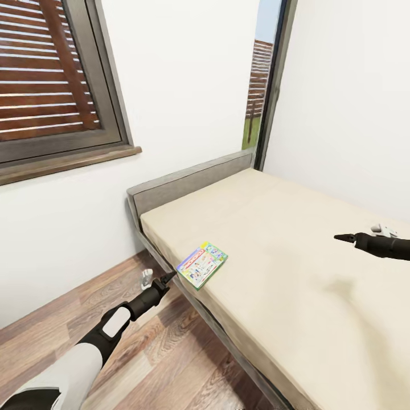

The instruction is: Put all the toys in the child's room - the three board games (two on the bed and one on the table), the two jigsaw puzzles on the table, and the tennis ball on the table - inside the toy box on the table in the child's room.

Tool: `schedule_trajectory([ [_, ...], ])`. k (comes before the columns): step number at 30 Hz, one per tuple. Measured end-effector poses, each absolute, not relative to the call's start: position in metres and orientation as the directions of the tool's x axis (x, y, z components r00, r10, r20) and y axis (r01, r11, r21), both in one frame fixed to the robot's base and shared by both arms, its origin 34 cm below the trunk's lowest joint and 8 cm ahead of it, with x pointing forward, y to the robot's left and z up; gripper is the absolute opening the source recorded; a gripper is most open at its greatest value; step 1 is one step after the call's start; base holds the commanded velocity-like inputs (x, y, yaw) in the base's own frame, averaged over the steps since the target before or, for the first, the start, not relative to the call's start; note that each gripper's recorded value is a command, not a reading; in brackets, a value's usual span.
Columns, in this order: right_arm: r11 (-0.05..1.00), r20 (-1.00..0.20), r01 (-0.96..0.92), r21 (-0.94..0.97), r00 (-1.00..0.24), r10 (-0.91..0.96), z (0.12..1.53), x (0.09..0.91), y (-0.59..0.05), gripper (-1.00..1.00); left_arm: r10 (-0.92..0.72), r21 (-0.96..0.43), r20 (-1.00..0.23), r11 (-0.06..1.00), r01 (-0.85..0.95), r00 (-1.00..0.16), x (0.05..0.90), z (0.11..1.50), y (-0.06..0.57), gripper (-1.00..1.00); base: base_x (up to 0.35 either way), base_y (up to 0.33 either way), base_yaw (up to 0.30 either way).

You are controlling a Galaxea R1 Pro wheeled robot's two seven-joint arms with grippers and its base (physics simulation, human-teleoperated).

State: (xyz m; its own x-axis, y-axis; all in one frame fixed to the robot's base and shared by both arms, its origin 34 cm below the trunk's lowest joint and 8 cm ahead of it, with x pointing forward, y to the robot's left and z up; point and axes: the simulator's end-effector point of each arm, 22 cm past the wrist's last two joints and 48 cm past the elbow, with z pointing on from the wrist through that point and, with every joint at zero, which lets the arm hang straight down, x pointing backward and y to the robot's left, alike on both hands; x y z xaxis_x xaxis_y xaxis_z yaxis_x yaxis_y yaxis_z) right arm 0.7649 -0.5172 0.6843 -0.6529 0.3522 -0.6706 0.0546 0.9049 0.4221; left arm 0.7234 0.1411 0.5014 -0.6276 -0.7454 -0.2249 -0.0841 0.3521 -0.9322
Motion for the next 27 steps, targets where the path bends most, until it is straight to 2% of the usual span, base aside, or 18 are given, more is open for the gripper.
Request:
schedule_trajectory([
  [9,0.905,-0.671,0.054,0.422,-0.653,0.352,0.6845,0.765,-0.5171,1.0,-0.745,-0.932,-0.226,0.352,-0.083,-0.627,0.7237,0.5017,0.1411,1.0,0.0,0.0,-0.166],
  [27,0.905,-0.671,0.055,0.422,-0.652,0.353,0.6847,0.7649,-0.5179,1.0,-0.745,-0.932,-0.228,0.354,-0.083,-0.627,0.7238,0.5017,0.1413,1.0,0.0,0.0,-0.031],
])
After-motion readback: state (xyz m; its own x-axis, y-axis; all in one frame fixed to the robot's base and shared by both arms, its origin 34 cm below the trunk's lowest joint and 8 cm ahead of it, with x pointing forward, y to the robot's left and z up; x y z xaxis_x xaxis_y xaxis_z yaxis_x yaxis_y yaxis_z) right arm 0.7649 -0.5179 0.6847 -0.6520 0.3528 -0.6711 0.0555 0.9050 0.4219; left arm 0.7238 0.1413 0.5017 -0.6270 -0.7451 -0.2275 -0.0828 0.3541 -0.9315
